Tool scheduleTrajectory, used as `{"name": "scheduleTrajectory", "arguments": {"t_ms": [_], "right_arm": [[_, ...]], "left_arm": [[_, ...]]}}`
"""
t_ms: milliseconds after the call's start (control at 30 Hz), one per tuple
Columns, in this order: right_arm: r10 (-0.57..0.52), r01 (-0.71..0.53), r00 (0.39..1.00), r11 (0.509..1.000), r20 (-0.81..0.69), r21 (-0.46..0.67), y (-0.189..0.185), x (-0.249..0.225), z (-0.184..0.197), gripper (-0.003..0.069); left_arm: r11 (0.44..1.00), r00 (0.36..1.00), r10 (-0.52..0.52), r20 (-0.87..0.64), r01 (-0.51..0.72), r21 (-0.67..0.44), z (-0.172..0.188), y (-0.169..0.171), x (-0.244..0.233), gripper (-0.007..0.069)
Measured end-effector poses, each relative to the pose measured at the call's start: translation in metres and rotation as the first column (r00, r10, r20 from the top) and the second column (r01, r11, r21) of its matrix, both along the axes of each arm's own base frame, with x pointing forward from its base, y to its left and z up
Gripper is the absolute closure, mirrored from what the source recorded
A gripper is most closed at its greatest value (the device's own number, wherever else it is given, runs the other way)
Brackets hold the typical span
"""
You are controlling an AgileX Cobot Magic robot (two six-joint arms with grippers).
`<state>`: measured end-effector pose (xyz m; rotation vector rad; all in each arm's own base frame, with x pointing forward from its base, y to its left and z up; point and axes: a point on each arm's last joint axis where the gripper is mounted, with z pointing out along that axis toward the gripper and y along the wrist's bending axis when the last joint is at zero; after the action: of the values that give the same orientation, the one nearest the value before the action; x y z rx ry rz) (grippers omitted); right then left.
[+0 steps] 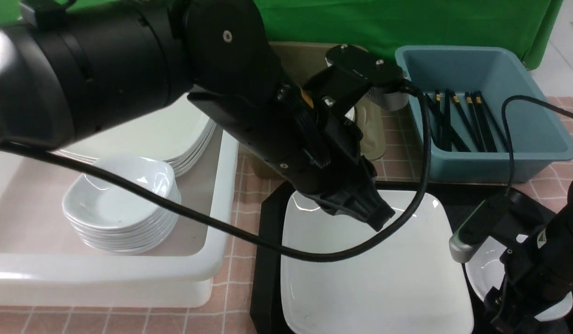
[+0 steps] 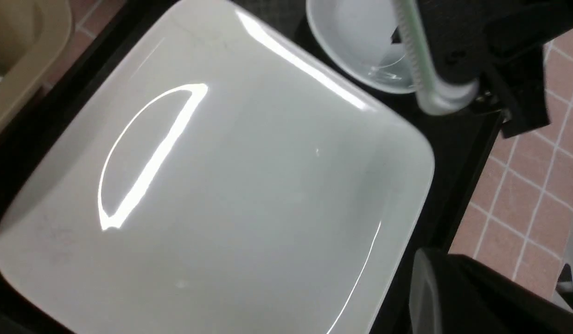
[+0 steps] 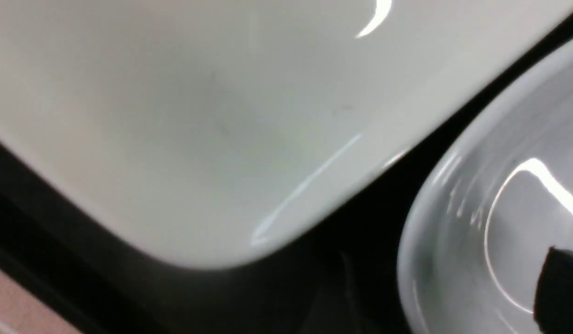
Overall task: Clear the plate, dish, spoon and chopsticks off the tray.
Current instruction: Use the right arm to grab a small plate from the dinner plate
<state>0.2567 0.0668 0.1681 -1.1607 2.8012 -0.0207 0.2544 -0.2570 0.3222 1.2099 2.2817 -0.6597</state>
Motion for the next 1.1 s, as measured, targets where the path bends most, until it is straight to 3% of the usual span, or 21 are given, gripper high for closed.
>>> {"name": "scheduleTrajectory", "arguments": {"t_ms": [100, 300, 500, 567, 733, 933, 967, 1067, 1100], "right_arm": [[-0.005, 0.005, 1.0, 1.0, -0.006, -0.002, 0.001, 0.003, -0.007, 0.0127], [0.029, -0.03, 0.999, 0.999, -0.013, -0.028, 0.001, 0.006, -0.012, 0.0361], [0.029, -0.029, 1.0, 0.999, 0.001, -0.027, 0.002, 0.009, -0.003, 0.0386], [0.028, -0.028, 0.999, 0.999, 0.016, -0.023, 0.003, 0.009, 0.008, 0.0433], [-0.01, 0.01, 0.996, 1.0, 0.085, -0.005, 0.002, 0.011, 0.053, 0.0578], [-0.096, 0.067, 0.963, 0.99, 0.252, 0.121, 0.004, 0.001, 0.148, 0.0579], [-0.099, 0.068, 0.962, 0.989, 0.253, 0.128, 0.004, 0.0, 0.149, 0.0579], [-0.103, -0.028, 0.935, 0.932, 0.339, 0.361, 0.023, -0.002, 0.204, 0.0579], [-0.101, -0.041, 0.932, 0.925, 0.349, 0.377, 0.025, -0.002, 0.208, 0.0579]], "left_arm": [[1.0, 1.0, 0.001, 0.014, -0.001, -0.021, 0.001, -0.001, 0.001, 0.063], [0.999, 0.999, 0.021, 0.046, -0.019, -0.048, 0.004, -0.003, 0.004, 0.0629], [0.998, 0.997, 0.035, 0.066, -0.03, -0.064, 0.005, -0.004, 0.006, 0.0629], [0.997, 0.996, 0.039, 0.078, -0.033, -0.067, 0.005, -0.004, 0.007, 0.0629], [0.995, 0.987, 0.075, 0.145, -0.066, -0.069, 0.008, -0.001, 0.014, 0.0629], [0.97, 0.944, 0.244, 0.221, -0.233, -0.074, 0.034, 0.041, 0.035, 0.0629], [0.968, 0.943, 0.25, 0.221, -0.24, -0.073, 0.035, 0.043, 0.035, 0.0629], [0.929, 0.894, 0.37, 0.254, -0.357, -0.096, 0.067, 0.093, 0.046, 0.0628], [0.927, 0.891, 0.376, 0.254, -0.363, -0.096, 0.068, 0.096, 0.046, 0.0628]]}}
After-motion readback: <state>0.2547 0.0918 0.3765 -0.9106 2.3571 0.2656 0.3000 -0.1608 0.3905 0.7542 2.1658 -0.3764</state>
